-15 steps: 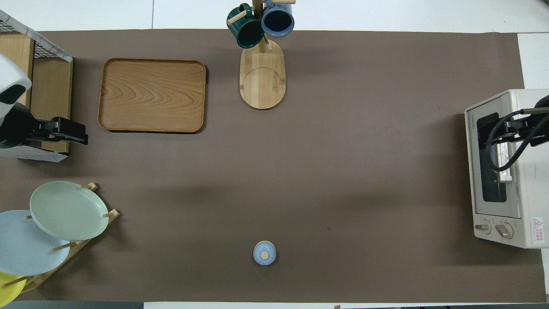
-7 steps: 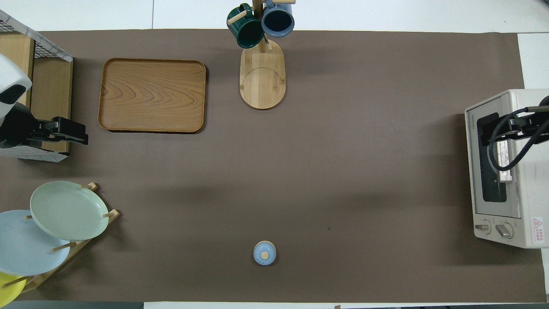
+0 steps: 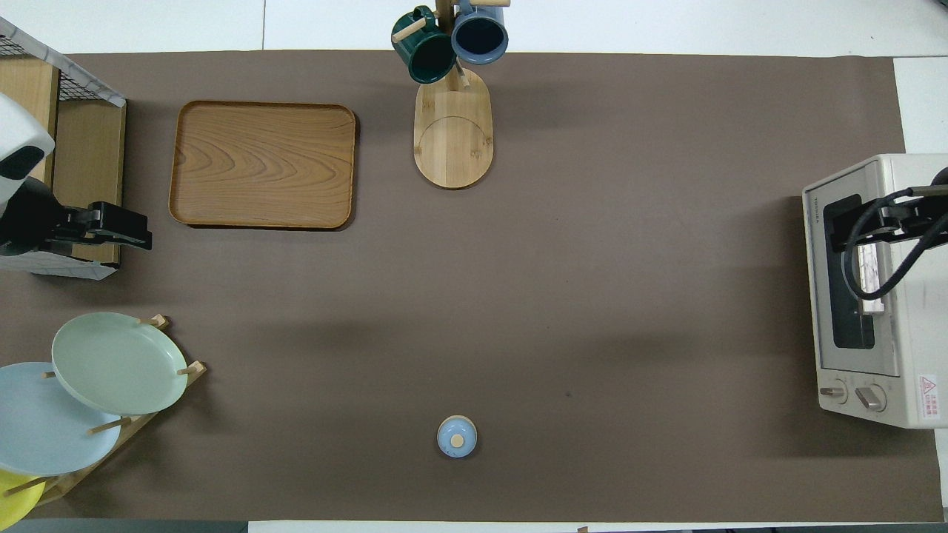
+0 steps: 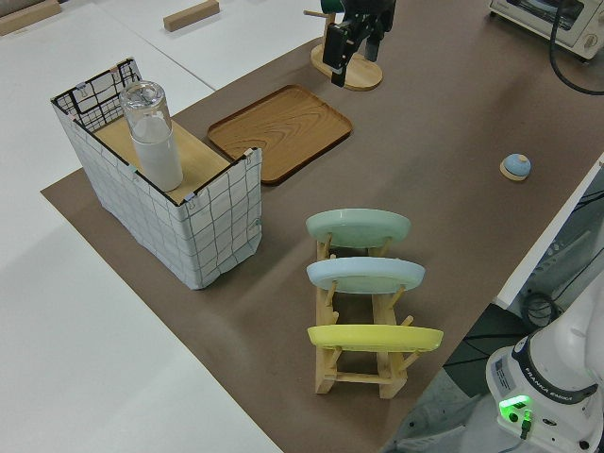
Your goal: Put eggplant into oven
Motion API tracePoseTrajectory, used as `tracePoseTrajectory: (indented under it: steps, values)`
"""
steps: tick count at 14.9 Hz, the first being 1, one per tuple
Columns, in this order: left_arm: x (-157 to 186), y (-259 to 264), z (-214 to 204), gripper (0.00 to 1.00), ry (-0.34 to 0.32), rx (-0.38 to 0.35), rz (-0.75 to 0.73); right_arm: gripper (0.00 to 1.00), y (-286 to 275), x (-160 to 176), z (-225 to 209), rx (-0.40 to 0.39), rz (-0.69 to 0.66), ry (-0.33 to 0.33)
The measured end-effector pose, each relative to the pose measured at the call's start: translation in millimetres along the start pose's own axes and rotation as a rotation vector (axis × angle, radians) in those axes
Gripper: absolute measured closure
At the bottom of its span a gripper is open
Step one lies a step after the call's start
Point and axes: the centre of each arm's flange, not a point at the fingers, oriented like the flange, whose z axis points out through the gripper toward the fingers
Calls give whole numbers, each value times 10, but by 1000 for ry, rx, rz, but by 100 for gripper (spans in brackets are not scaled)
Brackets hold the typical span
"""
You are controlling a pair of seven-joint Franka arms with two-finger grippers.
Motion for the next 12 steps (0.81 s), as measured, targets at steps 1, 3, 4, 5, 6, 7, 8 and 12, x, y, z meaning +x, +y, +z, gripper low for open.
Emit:
tracePoseTrajectory:
  steps: [1, 3, 4, 5, 6, 7, 8, 12]
  values:
    - [0, 0, 0, 0, 0, 0, 0, 0, 9, 0, -2, 0, 2, 2]
    - [0, 0, 0, 0, 0, 0, 0, 0, 20, 1, 1, 0, 4, 3]
    - [0, 0, 0, 0, 0, 0, 0, 0, 25, 2, 1, 0, 5, 4]
    - [0, 0, 0, 0, 0, 0, 0, 0, 38, 4, 0, 1, 7, 6]
    - [0, 0, 0, 0, 0, 0, 0, 0, 57, 5, -1, 1, 11, 7]
    - [0, 0, 0, 0, 0, 0, 0, 0, 71, 5, -2, 1, 13, 8]
    - [0, 0, 0, 0, 0, 0, 0, 0, 79, 4, -3, 1, 15, 9]
    - [0, 0, 0, 0, 0, 0, 0, 0, 73, 1, -10, 1, 13, 11]
